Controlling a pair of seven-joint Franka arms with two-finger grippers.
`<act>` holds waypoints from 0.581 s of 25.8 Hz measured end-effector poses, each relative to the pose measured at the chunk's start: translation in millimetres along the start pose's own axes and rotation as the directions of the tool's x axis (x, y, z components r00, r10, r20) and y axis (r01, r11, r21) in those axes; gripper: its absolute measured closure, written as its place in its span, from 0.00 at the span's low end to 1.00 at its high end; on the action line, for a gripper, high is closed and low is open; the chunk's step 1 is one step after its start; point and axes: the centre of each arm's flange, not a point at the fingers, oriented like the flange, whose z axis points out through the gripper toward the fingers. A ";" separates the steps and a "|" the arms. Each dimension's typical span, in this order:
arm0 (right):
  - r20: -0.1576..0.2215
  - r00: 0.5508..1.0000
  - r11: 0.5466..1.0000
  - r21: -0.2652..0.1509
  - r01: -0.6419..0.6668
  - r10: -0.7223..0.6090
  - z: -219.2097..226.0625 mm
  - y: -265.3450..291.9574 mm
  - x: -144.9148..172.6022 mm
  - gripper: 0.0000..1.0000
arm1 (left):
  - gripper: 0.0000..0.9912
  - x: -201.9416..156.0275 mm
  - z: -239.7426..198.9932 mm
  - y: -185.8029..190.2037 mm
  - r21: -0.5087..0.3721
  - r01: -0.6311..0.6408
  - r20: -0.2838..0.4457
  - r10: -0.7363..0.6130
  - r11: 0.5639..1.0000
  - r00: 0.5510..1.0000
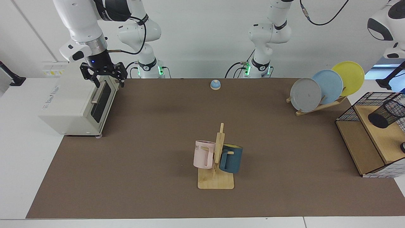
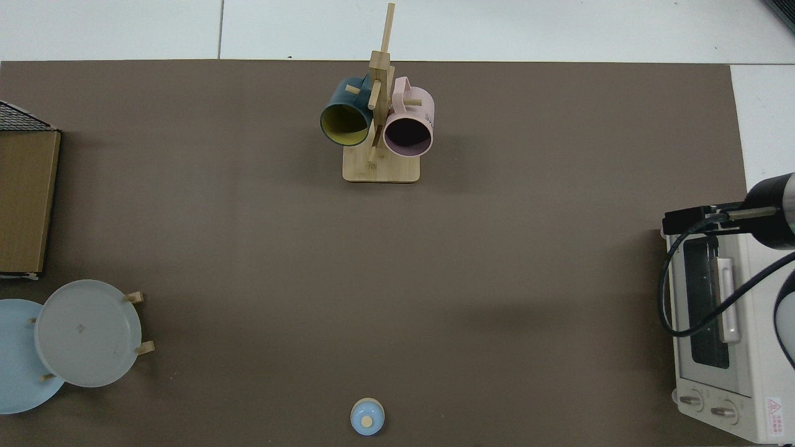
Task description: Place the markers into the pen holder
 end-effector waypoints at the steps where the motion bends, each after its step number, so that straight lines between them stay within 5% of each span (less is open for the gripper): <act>1: 0.000 1.000 1.000 0.000 0.000 0.000 0.0 0.0 -0.1 0.00 | 0.81 1.1 0.3 -1.5 0.003 -0.006 0.003 0.006 1.000 1.000; 15: 0.014 1.000 1.000 0.000 0.001 -0.001 0.9 -0.6 -1.7 0.00 | 0.81 15.8 21.9 -10.4 -0.001 -0.055 0.018 0.055 0.998 0.998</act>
